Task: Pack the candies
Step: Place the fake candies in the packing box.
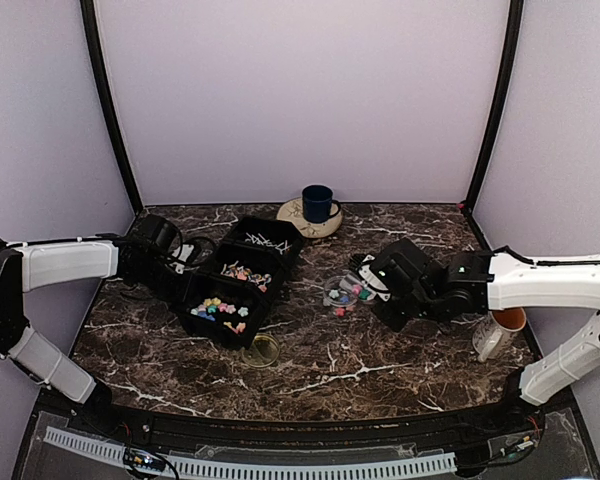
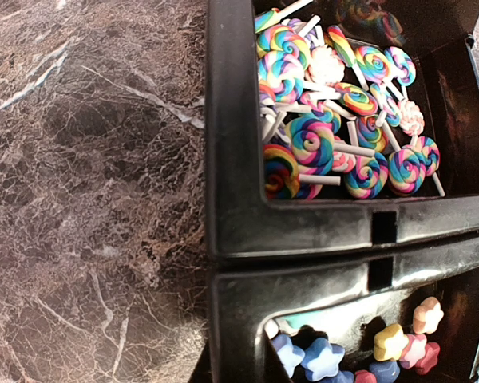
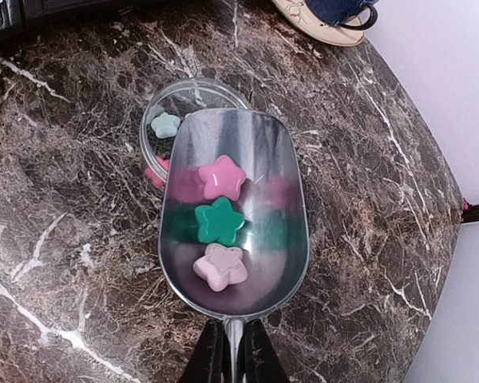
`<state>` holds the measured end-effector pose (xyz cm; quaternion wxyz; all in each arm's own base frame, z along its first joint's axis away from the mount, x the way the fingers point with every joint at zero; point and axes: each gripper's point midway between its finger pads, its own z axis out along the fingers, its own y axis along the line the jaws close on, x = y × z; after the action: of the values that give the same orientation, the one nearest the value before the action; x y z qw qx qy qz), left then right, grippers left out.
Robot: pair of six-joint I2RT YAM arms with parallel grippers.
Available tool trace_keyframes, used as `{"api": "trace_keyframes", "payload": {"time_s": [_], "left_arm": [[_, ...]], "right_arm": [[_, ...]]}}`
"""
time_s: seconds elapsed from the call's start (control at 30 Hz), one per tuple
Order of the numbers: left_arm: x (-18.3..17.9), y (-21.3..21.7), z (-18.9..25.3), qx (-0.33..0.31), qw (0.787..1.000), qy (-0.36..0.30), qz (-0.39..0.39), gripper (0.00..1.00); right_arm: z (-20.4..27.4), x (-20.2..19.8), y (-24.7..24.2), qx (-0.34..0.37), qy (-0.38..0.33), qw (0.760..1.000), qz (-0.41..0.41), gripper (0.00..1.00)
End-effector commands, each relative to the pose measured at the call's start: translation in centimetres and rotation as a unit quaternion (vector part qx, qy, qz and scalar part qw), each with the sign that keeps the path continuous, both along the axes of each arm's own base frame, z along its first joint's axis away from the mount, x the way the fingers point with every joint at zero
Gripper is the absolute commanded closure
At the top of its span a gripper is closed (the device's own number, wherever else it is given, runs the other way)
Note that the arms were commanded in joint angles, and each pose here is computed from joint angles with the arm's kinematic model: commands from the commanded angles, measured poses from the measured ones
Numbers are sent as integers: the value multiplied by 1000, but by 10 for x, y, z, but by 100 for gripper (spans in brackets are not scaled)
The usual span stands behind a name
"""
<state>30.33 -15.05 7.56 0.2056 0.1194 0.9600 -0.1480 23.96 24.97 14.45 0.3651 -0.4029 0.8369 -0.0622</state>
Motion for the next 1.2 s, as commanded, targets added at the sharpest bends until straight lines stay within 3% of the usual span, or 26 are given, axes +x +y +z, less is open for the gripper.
{"api": "trace_keyframes", "payload": {"time_s": [0.0, 1.17], "left_arm": [[41, -22, 71, -71, 990, -120, -7, 100], [41, -22, 71, -71, 990, -120, -7, 100]], "right_arm": [[-2, 0, -1, -13, 18, 1000, -8, 100], [12, -8, -3, -102, 86, 991, 2, 100]]}}
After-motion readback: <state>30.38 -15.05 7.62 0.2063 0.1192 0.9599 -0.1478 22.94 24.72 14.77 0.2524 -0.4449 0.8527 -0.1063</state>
